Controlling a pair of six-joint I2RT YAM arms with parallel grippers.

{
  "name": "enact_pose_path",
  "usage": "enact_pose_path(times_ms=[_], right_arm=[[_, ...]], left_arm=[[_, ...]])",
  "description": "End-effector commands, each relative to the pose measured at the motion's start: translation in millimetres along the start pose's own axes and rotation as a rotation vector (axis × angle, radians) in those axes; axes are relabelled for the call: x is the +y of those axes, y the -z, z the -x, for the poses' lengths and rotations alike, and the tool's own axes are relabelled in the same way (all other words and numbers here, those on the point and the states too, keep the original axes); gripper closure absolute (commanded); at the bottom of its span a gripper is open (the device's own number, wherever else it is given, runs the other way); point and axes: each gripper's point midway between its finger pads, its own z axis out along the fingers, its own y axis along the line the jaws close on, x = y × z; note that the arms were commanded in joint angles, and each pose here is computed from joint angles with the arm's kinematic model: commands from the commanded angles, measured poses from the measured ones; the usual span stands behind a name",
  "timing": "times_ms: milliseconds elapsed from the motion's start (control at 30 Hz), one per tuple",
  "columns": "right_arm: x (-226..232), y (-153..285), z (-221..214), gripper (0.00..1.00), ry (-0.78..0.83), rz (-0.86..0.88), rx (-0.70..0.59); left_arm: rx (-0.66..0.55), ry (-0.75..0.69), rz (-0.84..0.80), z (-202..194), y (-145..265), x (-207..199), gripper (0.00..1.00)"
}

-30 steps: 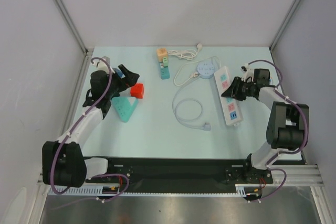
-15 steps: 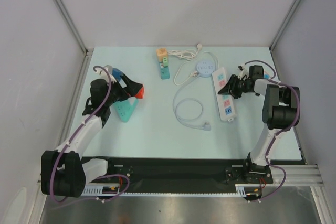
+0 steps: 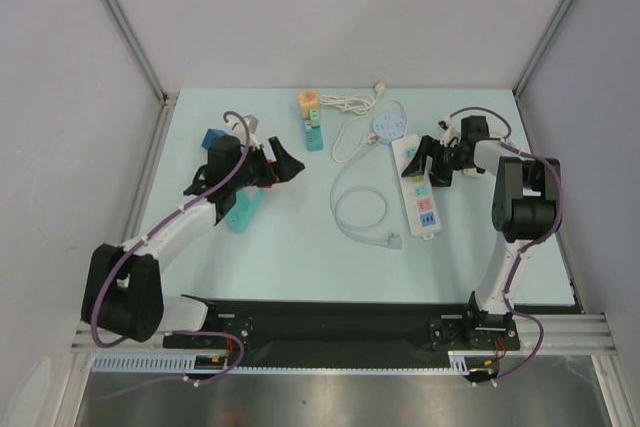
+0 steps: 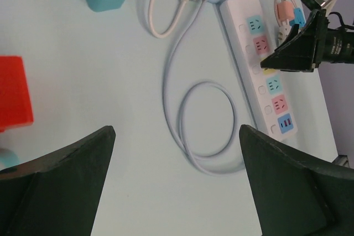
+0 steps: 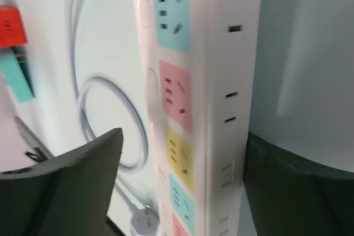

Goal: Pull the plug off the socket

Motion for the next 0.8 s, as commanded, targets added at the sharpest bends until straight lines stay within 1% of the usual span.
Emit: enact_pose_path(times_ms=[0,33,67,100,133,167,200,233,267,300,333,367,400,433,467,500,533,567,600,633,700,767], right_arm=[[-12,25,16,0.1,0.129,-0.164,-0.058],[-11,29,19,0.07,0.154,-0.181,-0.071],[-8,41,27,0.06,0.203,-0.212,-0.105],[-7,46,29,0.04,0.208,-0.228,-0.115],[-6,53,33,0.02,0.247,-0.247,-0.13],[1,63,39,0.02,0.302,-0.253,-0.154],[5,70,40,0.0,0.326,-0.26,-0.16],[8,75,41,0.0,0.356,-0.263,-0.169],[13,82,42,0.0,0.384,-0.262,-0.177],[23,94,42,0.0,0.451,-0.258,-0.19],[29,99,41,0.0,0.478,-0.244,-0.196],[38,106,40,0.0,0.508,-0.224,-0.208],[51,118,34,0.0,0.572,-0.196,-0.216],[65,122,29,0.0,0.595,-0.145,-0.223],[72,127,26,0.0,0.61,-0.12,-0.231],[80,131,24,0.0,0.625,-0.092,-0.248],[96,138,12,0.0,0.643,-0.013,-0.27],[102,140,6,0.0,0.651,0.026,-0.28],[109,141,4,0.0,0.673,0.058,-0.308],[115,140,-9,0.0,0.672,0.105,-0.307],[119,140,-14,0.0,0.68,0.136,-0.316],[122,141,-17,0.0,0.684,0.154,-0.312]], left_arm=[[-0.013,-0.08,0.048,18,-20,-7,0.0],[0.0,-0.089,0.053,16,-25,-10,0.0],[0.008,-0.093,0.064,16,-31,-9,0.0],[0.006,-0.095,0.093,20,-41,-6,0.01],[0.015,-0.106,0.102,19,-48,-7,0.01],[0.039,-0.105,0.128,16,-51,-2,0.01],[0.02,-0.115,0.132,28,-57,-8,0.0],[0.05,-0.12,0.18,19,-68,3,0.0],[0.054,-0.123,0.195,21,-72,4,0.0],[0.037,-0.131,0.197,33,-79,-2,0.01],[0.066,-0.135,0.238,25,-89,9,0.0],[0.072,-0.14,0.254,25,-95,12,0.01],[0.062,-0.145,0.264,35,-101,9,0.01],[0.068,-0.158,0.279,36,-106,11,0.0],[0.092,-0.16,0.334,29,-118,27,0.01],[0.069,-0.166,0.339,43,-125,22,0.0],[0.09,-0.165,0.363,39,-130,28,0.0],[0.11,-0.166,0.396,33,-140,40,0.0],[0.088,-0.169,0.395,45,-148,35,0.0],[0.106,-0.17,0.416,44,-151,40,0.01],[0.105,-0.171,0.444,50,-168,45,0.0],[0.133,-0.167,0.474,47,-175,51,0.03]])
